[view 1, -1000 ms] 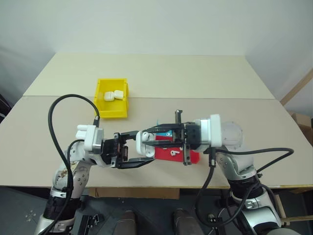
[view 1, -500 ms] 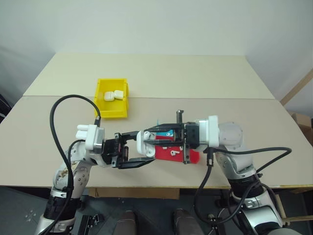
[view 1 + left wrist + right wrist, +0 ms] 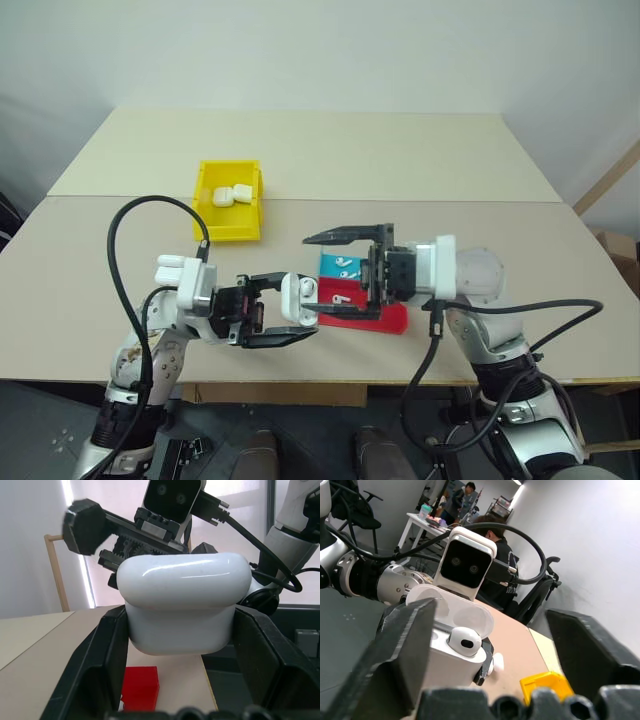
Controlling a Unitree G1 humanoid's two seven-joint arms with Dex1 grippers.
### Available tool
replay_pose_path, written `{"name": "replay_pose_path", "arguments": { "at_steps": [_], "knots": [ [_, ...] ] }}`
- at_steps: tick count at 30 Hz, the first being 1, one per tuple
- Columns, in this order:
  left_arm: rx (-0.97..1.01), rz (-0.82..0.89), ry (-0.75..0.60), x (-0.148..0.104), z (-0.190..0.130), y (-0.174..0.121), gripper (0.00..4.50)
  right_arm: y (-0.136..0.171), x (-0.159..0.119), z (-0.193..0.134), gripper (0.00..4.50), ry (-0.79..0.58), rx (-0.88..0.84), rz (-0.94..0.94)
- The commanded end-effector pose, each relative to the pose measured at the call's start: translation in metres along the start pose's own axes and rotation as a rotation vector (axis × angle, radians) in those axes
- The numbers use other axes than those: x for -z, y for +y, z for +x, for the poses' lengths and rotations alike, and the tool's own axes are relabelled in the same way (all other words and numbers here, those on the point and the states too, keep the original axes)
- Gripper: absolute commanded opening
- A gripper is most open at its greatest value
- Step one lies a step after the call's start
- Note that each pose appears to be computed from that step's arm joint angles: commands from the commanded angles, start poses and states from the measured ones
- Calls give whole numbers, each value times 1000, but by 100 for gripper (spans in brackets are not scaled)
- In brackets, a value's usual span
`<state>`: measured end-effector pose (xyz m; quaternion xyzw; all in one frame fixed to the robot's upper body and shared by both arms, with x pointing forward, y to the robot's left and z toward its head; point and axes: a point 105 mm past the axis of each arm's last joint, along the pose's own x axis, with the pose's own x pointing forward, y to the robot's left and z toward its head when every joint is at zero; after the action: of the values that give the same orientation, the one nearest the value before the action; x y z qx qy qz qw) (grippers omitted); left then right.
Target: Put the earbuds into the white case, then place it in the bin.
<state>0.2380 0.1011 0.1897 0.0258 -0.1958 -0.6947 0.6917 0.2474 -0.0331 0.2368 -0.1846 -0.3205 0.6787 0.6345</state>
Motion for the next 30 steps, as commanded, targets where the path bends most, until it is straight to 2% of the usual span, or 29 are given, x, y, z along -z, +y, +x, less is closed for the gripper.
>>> {"name": "replay_pose_path", "arguments": {
  "at_steps": [1, 5, 9, 12, 17, 20, 24, 28, 30],
  "knots": [
    [11, 61, -31, -12, 5, 1, 278, 5, -3, 2, 430, 10, -58, -18],
    [-2, 74, 5, -9, -1, 2, 278, -8, -13, -7, 430, 51, -13, -6],
    [-21, 87, 71, -3, -14, 1, 278, -27, -5, -24, 430, 310, 38, 0],
    [-24, 84, 128, 3, -31, -7, 278, -46, 8, -43, 430, 545, 59, 64],
    [-52, 67, 165, 3, -45, -19, 278, -70, 33, -65, 430, 838, 45, 178],
    [-62, 73, 189, 7, -50, -22, 278, -77, 54, -71, 430, 987, 12, 206],
    [-81, 81, 176, 9, -48, -25, 278, -81, 77, -77, 430, 1107, -58, 176],
    [-96, 90, 164, 10, -42, -24, 278, -82, 96, -85, 299, 1206, -147, 104],
    [-102, 92, 160, 10, -41, -24, 278, -82, 103, -88, 299, 1230, -174, 80]
  ]
}}
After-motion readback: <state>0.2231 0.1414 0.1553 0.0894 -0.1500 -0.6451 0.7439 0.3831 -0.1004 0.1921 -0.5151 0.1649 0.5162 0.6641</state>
